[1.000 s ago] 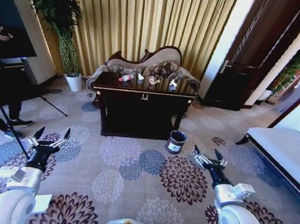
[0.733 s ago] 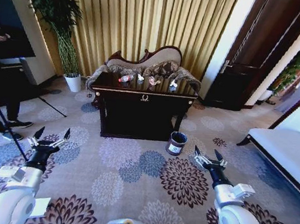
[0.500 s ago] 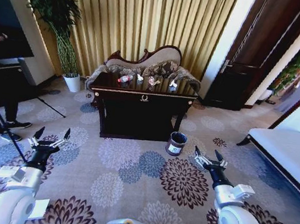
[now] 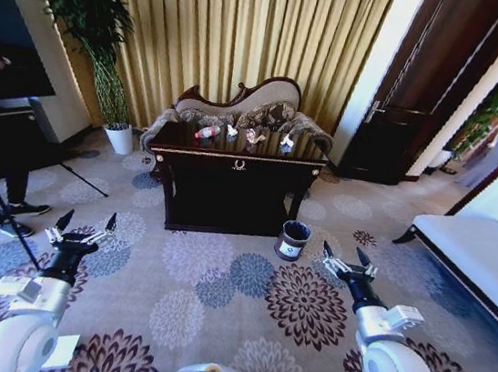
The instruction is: Move to the front of the table and place the trash on the table into the trash bin.
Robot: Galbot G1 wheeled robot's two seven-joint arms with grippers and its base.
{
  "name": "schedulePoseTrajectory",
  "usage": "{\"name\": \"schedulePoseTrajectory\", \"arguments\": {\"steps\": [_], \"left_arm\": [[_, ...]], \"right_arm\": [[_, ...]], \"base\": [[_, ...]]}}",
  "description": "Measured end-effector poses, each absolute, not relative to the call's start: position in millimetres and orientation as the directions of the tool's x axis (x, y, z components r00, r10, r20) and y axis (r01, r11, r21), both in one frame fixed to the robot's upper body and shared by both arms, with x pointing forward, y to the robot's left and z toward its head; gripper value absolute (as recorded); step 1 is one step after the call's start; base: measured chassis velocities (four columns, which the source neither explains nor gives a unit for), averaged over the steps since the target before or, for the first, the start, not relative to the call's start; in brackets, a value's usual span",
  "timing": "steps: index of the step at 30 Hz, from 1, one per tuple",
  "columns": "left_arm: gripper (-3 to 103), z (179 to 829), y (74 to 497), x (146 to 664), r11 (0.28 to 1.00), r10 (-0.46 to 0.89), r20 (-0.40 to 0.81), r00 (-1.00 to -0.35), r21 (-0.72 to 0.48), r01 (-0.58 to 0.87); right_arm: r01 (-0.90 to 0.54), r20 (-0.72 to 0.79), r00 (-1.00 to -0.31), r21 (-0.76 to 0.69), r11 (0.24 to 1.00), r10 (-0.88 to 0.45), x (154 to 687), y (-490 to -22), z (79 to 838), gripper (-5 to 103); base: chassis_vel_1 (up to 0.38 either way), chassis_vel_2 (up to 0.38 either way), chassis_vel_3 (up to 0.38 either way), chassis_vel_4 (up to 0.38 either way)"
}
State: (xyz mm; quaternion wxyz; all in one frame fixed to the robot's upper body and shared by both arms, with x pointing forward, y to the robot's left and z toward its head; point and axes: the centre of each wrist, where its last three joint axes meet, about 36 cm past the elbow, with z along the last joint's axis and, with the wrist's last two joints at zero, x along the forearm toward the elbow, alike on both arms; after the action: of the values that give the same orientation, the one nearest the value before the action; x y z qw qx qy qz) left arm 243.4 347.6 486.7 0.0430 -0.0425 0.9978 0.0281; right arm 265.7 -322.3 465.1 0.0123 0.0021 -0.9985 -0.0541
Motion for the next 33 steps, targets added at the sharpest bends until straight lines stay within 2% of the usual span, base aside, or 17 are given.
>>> {"name": "schedulePoseTrajectory", "arguments": {"steps": [33], "left_arm": [[100, 490.9, 345.2, 240.8, 0.995, -0.076, -0.095, -0.993, 0.054, -0.081]], "right_arm": [[-0.024, 0.012, -1.000, 0.111, 0.994, -0.025, 265.5, -318.7, 469.3, 100]], "base": [[-0.160, 0.163, 0.163, -0.161]]}}
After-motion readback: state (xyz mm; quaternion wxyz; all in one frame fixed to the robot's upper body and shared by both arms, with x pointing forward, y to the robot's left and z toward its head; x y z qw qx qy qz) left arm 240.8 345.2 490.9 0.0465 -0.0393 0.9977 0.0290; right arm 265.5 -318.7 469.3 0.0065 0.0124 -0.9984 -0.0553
